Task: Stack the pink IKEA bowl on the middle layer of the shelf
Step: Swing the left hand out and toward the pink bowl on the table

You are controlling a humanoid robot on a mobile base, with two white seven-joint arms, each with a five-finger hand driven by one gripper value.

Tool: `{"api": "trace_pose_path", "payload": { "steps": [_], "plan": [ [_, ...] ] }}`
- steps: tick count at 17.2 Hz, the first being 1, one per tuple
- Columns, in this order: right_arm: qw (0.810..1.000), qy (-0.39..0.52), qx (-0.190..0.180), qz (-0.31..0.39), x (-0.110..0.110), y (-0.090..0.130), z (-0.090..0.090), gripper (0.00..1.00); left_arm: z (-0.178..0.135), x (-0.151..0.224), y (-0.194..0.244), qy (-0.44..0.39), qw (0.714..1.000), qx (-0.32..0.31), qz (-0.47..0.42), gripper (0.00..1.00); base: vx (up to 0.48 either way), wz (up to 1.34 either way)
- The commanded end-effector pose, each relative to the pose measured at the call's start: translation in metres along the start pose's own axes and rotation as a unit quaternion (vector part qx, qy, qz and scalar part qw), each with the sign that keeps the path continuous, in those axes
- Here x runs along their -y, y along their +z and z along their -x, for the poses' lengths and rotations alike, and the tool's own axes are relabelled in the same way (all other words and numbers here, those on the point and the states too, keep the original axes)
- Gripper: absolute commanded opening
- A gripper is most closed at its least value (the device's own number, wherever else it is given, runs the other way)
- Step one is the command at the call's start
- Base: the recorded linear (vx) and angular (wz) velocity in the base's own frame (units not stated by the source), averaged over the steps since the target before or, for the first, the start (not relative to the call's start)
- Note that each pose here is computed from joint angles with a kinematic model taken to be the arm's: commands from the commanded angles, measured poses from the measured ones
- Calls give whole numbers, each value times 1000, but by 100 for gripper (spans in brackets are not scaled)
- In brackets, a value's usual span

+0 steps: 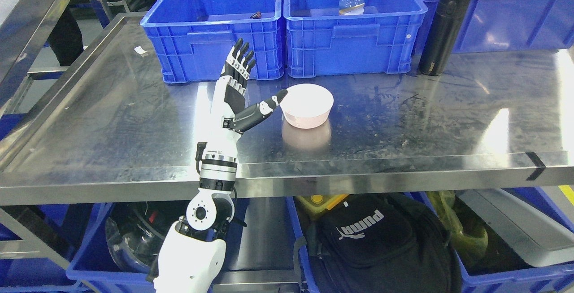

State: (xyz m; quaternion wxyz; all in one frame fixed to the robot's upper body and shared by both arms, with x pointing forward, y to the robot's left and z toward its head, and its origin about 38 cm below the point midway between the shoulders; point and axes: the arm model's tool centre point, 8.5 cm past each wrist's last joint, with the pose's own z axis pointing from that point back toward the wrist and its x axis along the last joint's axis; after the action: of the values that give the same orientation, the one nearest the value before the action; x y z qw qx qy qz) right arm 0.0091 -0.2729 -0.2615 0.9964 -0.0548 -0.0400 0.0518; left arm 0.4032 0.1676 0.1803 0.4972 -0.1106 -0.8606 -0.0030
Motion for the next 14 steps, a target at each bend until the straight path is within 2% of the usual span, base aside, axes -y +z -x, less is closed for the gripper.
{"api": "trace_pose_path", "payload": {
  "steps": [1, 4, 7, 10, 12, 13, 14],
  "plan": [
    [1000, 1, -3, 8, 10, 0, 9, 100, -29, -37, -24, -90, 994, 43, 51, 100, -1, -21],
    [1000, 1, -3, 8, 10, 0, 9, 100, -70, -53, -58, -215, 957, 94, 169, 100, -1, 8],
    [1000, 1, -3, 8, 10, 0, 9, 100, -130, -95, -89, -359, 882, 92, 289, 100, 0, 0],
    [1000, 1, -3, 8, 10, 0, 9, 100, -139, -102, -86, -437, 788, 28, 433, 95, 0, 0],
    [1000, 1, -3, 8, 10, 0, 9, 100, -132, -104, -83, -475, 746, -4, 466, 95, 0, 0],
    [1000, 1, -3, 8, 10, 0, 9, 100, -129, -106, -82, -489, 733, -17, 473, 97, 0, 0],
    [1000, 1, -3, 8, 10, 0, 9, 100, -128, -105, -83, -490, 732, -18, 473, 100, 0, 0]
  ]
}}
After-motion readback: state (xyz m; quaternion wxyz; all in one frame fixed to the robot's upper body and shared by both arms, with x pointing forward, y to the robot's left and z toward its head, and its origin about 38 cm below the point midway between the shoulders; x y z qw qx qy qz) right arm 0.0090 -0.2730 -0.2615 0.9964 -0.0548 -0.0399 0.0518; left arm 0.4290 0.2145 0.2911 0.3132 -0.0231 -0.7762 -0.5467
